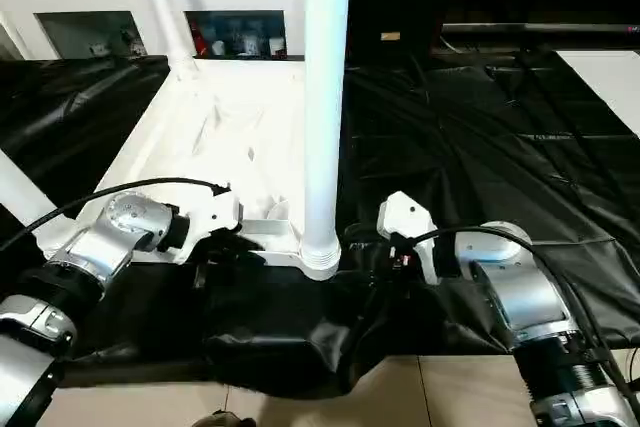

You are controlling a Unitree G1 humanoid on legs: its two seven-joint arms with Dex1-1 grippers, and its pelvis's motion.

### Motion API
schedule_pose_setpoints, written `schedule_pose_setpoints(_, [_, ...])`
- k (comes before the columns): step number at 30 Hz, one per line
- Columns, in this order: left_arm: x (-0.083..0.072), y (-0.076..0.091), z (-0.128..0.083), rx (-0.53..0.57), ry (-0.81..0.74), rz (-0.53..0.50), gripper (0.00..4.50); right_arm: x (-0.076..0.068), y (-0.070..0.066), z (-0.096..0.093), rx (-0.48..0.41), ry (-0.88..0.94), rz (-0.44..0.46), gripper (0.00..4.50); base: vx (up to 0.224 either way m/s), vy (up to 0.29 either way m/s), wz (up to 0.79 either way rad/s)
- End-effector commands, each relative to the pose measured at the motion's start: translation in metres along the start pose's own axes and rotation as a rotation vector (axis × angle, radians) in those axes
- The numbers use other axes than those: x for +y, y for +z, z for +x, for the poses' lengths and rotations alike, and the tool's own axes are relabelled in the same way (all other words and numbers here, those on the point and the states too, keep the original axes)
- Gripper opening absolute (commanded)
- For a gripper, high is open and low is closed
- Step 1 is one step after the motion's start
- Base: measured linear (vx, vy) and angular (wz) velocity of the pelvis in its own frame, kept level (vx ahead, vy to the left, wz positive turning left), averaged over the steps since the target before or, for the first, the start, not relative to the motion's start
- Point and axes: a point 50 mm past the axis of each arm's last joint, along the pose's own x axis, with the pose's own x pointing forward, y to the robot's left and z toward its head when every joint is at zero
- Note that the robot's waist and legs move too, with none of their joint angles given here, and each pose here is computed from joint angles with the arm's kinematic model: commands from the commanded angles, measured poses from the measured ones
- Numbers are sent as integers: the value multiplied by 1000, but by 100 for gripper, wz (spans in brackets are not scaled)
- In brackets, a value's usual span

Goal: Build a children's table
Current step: Rotate table base, then rotate leg to tighten

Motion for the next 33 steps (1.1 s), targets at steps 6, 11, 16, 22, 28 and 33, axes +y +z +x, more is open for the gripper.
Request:
schedule_pose_setpoints(6, [5,-1,0,18,69,-64,2,-1,4,2,-26,-35,-14,373,0,0,0])
schedule_pose_setpoints(11, [5,-3,-3,-32,185,-182,2,-8,6,6,-57,-133,5,373,0,0,0])
schedule_pose_setpoints(16, [0,-5,-1,-31,228,-195,2,-13,5,10,-58,-186,13,373,0,0,0])
schedule_pose_setpoints(22, [-8,-4,3,-15,258,-160,2,-15,7,17,-73,-217,32,373,0,0,0])
schedule_pose_setpoints(28, [-8,9,2,-110,242,-101,2,-14,10,18,-89,-199,26,373,0,0,0])
schedule_pose_setpoints(33, [-8,10,2,-151,215,-147,2,-16,10,19,-101,-200,12,373,0,0,0])
